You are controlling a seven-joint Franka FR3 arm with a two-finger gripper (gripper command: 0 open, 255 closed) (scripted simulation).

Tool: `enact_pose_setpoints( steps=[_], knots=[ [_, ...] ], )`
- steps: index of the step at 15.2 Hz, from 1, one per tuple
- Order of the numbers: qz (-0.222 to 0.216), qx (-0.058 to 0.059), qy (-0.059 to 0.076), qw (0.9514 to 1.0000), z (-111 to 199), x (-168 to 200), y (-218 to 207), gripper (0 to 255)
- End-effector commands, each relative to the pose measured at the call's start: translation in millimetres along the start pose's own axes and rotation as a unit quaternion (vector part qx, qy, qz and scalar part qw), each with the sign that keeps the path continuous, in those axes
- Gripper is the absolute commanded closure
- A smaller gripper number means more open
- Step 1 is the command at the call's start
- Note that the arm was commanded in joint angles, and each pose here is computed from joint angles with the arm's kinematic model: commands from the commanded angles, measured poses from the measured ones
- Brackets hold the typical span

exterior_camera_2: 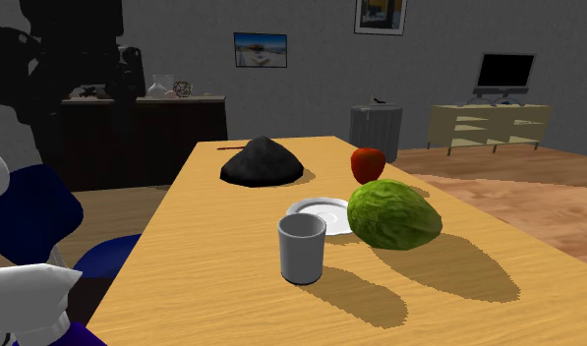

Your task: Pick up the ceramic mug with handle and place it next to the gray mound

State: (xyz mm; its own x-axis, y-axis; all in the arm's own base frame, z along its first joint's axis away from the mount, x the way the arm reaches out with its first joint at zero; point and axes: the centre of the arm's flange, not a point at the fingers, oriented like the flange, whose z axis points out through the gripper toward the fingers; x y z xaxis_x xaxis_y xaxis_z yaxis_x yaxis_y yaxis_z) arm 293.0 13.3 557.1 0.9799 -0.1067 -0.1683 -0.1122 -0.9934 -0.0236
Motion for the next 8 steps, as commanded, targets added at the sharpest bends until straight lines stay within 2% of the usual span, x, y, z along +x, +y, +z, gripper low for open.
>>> enact_pose_setpoints(
  steps=[1,8],
  knots=[
    [0.0,0.0,0.0,1.0,0.0,0.0,0.0,0],
    [-0.02,0.005,0.026,0.9995,44.7,68.0,-26.3,0]
  ],
)
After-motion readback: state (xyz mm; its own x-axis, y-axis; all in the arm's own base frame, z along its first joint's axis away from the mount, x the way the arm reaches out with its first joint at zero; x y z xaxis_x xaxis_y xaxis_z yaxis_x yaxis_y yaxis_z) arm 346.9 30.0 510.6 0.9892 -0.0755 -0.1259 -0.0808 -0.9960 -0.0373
